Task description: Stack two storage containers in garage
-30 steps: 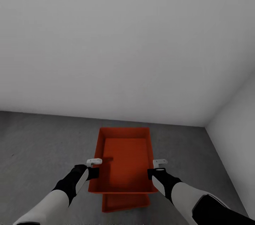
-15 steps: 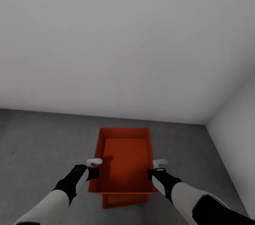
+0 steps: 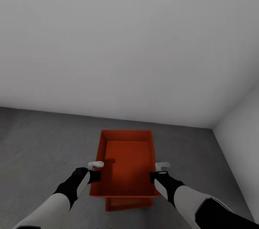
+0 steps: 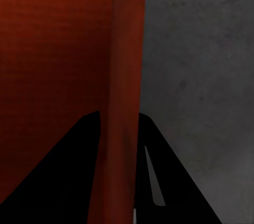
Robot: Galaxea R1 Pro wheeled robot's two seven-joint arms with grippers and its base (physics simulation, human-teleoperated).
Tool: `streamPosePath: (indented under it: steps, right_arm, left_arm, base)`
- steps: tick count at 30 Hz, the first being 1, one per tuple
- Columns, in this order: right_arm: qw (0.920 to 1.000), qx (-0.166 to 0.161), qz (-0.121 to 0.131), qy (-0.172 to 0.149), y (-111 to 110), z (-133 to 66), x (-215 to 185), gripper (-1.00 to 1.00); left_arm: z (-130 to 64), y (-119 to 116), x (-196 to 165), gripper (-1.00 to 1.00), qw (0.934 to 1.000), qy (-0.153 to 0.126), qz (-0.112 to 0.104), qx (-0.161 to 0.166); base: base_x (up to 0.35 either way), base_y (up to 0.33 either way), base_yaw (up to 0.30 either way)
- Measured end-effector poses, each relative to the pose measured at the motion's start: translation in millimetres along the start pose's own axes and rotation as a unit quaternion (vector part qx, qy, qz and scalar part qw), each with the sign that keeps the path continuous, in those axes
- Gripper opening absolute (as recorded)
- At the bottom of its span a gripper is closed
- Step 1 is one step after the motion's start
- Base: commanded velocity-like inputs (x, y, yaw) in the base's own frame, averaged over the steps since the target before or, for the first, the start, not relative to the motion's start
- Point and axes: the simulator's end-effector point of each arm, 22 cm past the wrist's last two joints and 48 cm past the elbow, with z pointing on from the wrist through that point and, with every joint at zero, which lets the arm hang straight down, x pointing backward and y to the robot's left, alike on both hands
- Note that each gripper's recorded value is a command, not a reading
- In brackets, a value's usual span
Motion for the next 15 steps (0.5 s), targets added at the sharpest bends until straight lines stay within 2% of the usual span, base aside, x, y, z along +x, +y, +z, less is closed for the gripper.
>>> streamPosePath:
  steps: [6,15]
  right_arm:
    - [1.0,-0.001,0.0,0.0,-0.4,0.1,-0.3,-1.0]
    - [1.0,0.0,0.0,-0.002,-0.7,0.0,-1.7,-1.0]
  left_arm:
    - [0.1,-0.4,0.0,-1.0,1.0,0.0,0.0,0.0]
    - [0.0,-0.6,-1.0,-1.0,1.0,-0.002,0.0,0.001]
  base:
    - [0.0,0.0,0.224]
    - [0.0,0.0,0.027]
